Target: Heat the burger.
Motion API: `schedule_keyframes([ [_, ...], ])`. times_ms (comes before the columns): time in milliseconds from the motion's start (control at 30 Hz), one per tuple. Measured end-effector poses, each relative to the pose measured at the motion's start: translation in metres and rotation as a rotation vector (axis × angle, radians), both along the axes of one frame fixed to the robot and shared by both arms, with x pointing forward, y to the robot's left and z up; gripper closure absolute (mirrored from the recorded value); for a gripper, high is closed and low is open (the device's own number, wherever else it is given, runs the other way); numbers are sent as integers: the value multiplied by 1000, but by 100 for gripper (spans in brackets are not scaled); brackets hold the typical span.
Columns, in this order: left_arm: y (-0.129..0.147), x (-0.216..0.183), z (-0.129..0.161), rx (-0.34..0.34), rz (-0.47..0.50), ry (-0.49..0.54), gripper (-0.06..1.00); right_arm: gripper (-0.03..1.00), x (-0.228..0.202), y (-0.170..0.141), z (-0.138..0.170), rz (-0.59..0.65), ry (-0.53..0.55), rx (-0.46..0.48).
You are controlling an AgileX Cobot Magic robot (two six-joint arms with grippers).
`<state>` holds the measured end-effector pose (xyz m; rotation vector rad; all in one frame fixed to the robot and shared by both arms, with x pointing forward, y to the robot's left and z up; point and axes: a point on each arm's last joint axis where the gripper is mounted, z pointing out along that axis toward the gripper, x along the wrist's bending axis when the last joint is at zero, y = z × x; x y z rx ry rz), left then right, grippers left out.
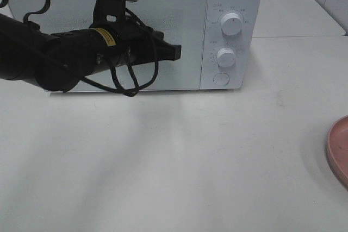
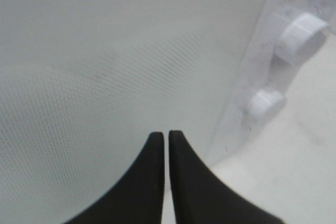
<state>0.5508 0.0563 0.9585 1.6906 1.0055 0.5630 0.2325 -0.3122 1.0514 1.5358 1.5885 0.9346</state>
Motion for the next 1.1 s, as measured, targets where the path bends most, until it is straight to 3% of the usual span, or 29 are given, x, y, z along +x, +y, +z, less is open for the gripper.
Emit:
schedule_keyframes([
  [67, 5, -14, -3, 58, -22, 90, 67, 21, 0, 0, 0, 0, 0, 0],
  [100, 5, -14, -3, 58, -22, 90, 67, 21, 0, 0, 0, 0, 0, 0],
  [167, 13, -28, -3, 118, -31, 220, 15, 21, 0, 0, 0, 0, 0, 0],
  [267, 15, -31, -3, 138, -34, 255, 7, 21, 0, 0, 0, 0, 0, 0],
  [300, 19, -37, -2, 181, -45, 325, 1, 21, 0, 0, 0, 0, 0, 0],
  [500, 33, -61, 8, 307, -80, 524, -2, 21, 0, 0, 0, 0, 0, 0],
  [533, 39, -69, 13, 355, -95, 581, -3, 21, 0, 0, 0, 0, 0, 0],
  [567, 39, -69, 13, 355, -95, 581, -3, 21, 0, 0, 0, 0, 0, 0],
  [600, 45, -78, 19, 409, -111, 627, -2, 21, 0, 0, 0, 0, 0, 0],
  [700, 55, -88, 31, 466, -125, 656, -2, 21, 0, 0, 0, 0, 0, 0],
  [833, 70, -92, 44, 477, -102, 693, -2, 21, 0, 0, 0, 0, 0, 0],
  [1100, 136, -93, 76, 442, 69, 789, -2, 21, 0, 0, 0, 0, 0, 0],
])
